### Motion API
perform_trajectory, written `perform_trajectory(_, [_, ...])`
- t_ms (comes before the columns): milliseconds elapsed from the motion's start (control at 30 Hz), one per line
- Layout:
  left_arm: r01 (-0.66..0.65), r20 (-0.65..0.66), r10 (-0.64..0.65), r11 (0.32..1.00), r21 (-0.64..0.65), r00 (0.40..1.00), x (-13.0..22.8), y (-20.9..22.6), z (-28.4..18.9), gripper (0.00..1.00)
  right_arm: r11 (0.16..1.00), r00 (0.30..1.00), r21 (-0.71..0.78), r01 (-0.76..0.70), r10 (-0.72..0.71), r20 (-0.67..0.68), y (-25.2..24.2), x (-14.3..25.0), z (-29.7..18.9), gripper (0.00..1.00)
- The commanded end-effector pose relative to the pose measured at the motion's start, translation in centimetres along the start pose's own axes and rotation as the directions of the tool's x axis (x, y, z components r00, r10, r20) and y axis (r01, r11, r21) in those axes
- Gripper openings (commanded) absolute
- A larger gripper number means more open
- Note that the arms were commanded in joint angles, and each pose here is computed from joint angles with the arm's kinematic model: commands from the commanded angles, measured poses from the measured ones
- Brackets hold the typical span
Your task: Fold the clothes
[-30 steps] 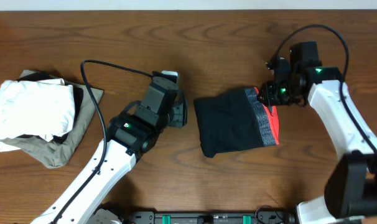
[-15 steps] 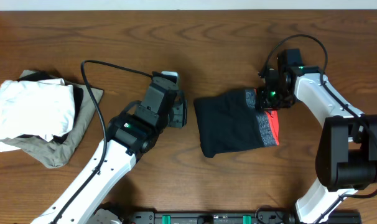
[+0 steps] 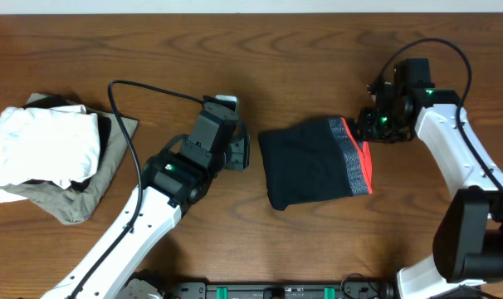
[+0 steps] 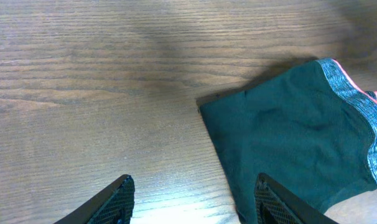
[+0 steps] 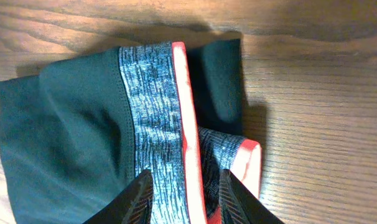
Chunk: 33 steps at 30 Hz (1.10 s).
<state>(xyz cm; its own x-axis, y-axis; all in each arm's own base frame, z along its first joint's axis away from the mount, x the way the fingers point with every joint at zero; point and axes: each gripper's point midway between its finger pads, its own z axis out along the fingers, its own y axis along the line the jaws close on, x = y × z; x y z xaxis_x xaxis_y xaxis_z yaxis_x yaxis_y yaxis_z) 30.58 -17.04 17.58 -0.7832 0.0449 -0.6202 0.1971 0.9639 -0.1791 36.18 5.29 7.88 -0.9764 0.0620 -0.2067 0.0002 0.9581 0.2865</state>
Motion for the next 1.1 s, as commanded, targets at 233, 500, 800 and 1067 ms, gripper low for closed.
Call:
perform_trajectory(233, [0.003,-0.015,-0.003,1.000,-0.006,1.000,0.3,0.2,0.4,0.62,0.998,0.994,-0.060,-0.033,0.026,-0.109,0.1,1.2,5.0,0.41])
perform_trajectory(500, [0.003,-0.015,-0.003,1.000,-0.006,1.000,0.3,0.2,0.4,0.62,0.997,0.989,-0.073,-0.006,-0.005,-0.148,-0.1,1.9,6.2,0.01])
perform_trajectory(800, [0.003,-0.015,-0.003,1.000,-0.006,1.000,0.3,0.2,0.4,0.62,0.954,0.975,0.226,-0.195,0.214,-0.064,-6.7,1.1,4.4,0.02])
perform_trajectory(1067, [-0.003,-0.008,0.003,1.000,-0.005,1.000,0.1,0.1,0.4,0.62,0.951,0.978,0.256,-0.175,0.197,-0.065,-7.0,1.1,3.9,0.05])
